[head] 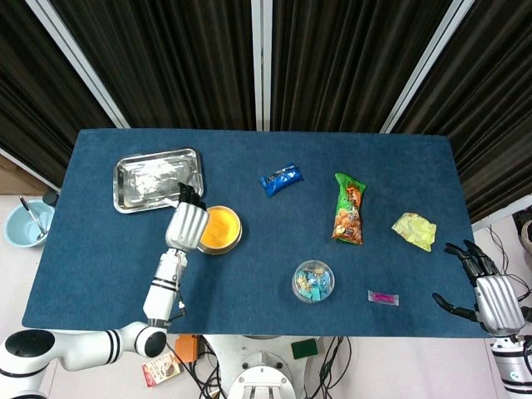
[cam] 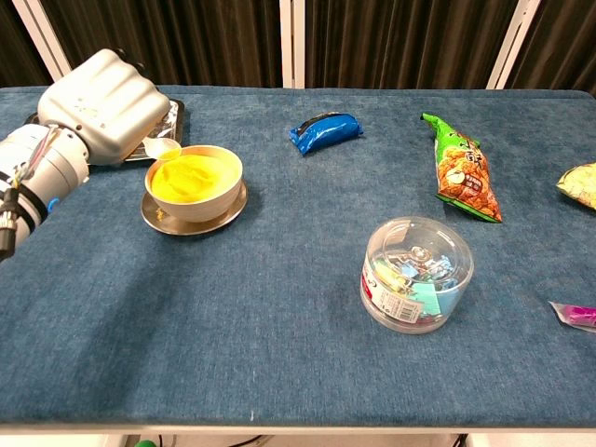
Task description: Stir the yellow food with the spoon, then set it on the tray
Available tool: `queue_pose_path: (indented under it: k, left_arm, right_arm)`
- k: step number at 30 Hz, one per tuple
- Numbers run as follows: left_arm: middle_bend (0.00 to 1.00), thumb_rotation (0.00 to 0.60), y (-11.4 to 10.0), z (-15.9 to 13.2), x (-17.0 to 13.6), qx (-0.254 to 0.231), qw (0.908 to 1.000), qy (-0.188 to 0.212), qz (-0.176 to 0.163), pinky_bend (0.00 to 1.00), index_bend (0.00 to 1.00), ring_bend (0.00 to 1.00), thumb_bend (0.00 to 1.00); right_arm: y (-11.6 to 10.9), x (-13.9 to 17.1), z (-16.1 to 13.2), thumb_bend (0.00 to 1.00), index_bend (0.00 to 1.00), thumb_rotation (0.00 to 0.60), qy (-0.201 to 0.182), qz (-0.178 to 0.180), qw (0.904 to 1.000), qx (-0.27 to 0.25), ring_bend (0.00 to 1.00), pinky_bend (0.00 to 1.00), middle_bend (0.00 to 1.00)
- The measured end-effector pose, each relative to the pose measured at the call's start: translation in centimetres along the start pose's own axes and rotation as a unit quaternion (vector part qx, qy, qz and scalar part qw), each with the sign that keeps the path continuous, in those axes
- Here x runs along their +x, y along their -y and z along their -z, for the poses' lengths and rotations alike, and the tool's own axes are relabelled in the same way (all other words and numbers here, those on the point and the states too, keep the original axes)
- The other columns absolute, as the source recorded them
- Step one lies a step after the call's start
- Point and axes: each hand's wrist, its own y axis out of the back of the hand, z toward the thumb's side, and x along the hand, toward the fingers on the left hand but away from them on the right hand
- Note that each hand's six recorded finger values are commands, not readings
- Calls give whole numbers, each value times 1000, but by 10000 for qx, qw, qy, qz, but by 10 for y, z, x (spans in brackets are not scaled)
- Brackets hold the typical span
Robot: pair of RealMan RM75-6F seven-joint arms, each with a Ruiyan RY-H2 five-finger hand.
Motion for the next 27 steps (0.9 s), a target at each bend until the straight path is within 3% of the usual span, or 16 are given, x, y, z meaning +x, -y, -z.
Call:
queue_pose_path:
  k: [5, 10, 13, 17, 21, 27]
  left_arm:
    - [373, 600, 0, 1, 1, -54, 9999, -1, 142, 226, 608, 220, 417]
    - [384, 600, -6, 2, 1, 817, 9965, -71, -160, 226, 609, 220, 418]
    - [385, 600, -12, -3, -2, 1716, 9836, -59, -551, 227, 610, 220, 419]
    - [384, 600, -19, -18, -8, 2676, 9583, 55, -1004, 228, 610, 220, 418]
    - [380, 600, -26, -34, -11, 3157, 9402, 153, -1273, 223, 610, 220, 418]
    - [376, 600, -25, -46, -10, 3716, 9190, 148, -1310, 206, 615, 214, 419]
  right_arm:
    - [0, 1, 1, 147, 156, 600, 16, 2, 10000, 4, 76, 194, 214]
    - [-1, 1, 1, 147, 156, 600, 11, 13, 10000, -1, 76, 194, 214]
    - [-1, 0, 0, 148, 156, 600, 0, 15, 10000, -3, 76, 193, 214]
    - [0, 0, 0, 148, 156, 600, 6, 20, 10000, -16, 76, 193, 214]
    - [0, 0, 1, 148, 156, 600, 10, 20, 10000, -26, 76, 193, 213]
    - [-2, 2, 2, 148, 156, 600, 29, 45, 10000, -30, 77, 193, 214]
